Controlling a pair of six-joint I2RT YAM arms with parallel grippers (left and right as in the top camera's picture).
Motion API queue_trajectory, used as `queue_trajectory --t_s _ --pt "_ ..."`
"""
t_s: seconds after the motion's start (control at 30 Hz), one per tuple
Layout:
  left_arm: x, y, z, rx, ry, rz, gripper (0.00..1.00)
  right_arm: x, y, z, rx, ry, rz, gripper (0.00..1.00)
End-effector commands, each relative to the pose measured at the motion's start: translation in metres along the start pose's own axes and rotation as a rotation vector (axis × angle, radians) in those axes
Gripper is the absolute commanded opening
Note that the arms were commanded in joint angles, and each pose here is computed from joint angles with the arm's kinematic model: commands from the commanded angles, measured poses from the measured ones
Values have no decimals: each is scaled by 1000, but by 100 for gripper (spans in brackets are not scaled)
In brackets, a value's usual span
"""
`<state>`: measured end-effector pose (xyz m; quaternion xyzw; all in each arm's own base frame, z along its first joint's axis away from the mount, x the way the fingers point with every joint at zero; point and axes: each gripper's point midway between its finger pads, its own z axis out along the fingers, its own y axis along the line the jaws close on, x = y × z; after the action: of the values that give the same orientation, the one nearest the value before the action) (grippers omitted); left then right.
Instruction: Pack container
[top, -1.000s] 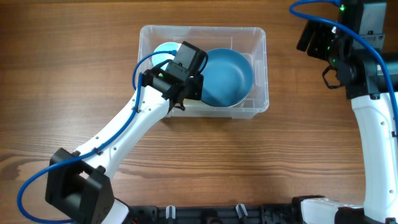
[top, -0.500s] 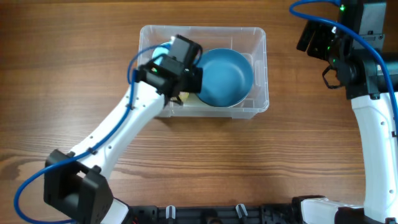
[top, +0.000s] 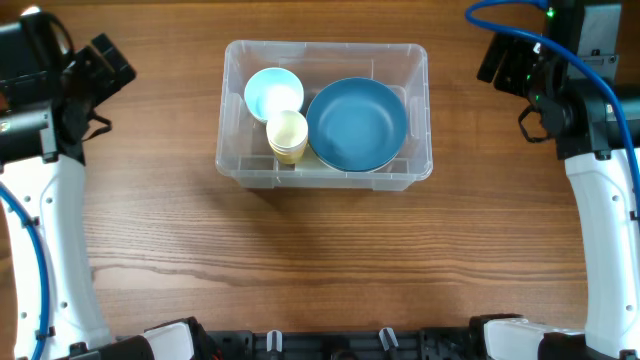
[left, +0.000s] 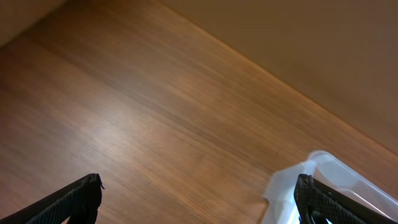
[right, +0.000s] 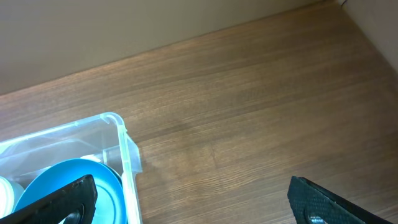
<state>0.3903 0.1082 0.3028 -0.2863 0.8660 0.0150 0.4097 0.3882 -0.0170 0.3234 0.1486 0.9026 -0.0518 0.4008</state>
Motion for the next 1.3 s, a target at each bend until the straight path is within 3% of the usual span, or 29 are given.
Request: queue_trajectory --t_s 0.0,0.6,0.83,1.0,1.13,1.27 --pt "-6 2 -5 22 -12 -18 100 -4 -1 2 13 -8 6 100" --pt "-6 2 -5 22 -11 -18 100 -6 -2 -3 10 -18 9 100" --pt "-6 2 -5 22 -12 -18 100 -29 -31 -131 -76 -309 93 99" --pt "-6 2 -5 22 -11 -18 100 -4 -70 -247 -159 -550 159 99" --pt "-6 2 -5 22 -11 -18 100 28 -89 -295 -216 -669 190 100" --pt "-6 2 -5 22 -11 -18 100 61 -94 -302 -284 -771 200 99"
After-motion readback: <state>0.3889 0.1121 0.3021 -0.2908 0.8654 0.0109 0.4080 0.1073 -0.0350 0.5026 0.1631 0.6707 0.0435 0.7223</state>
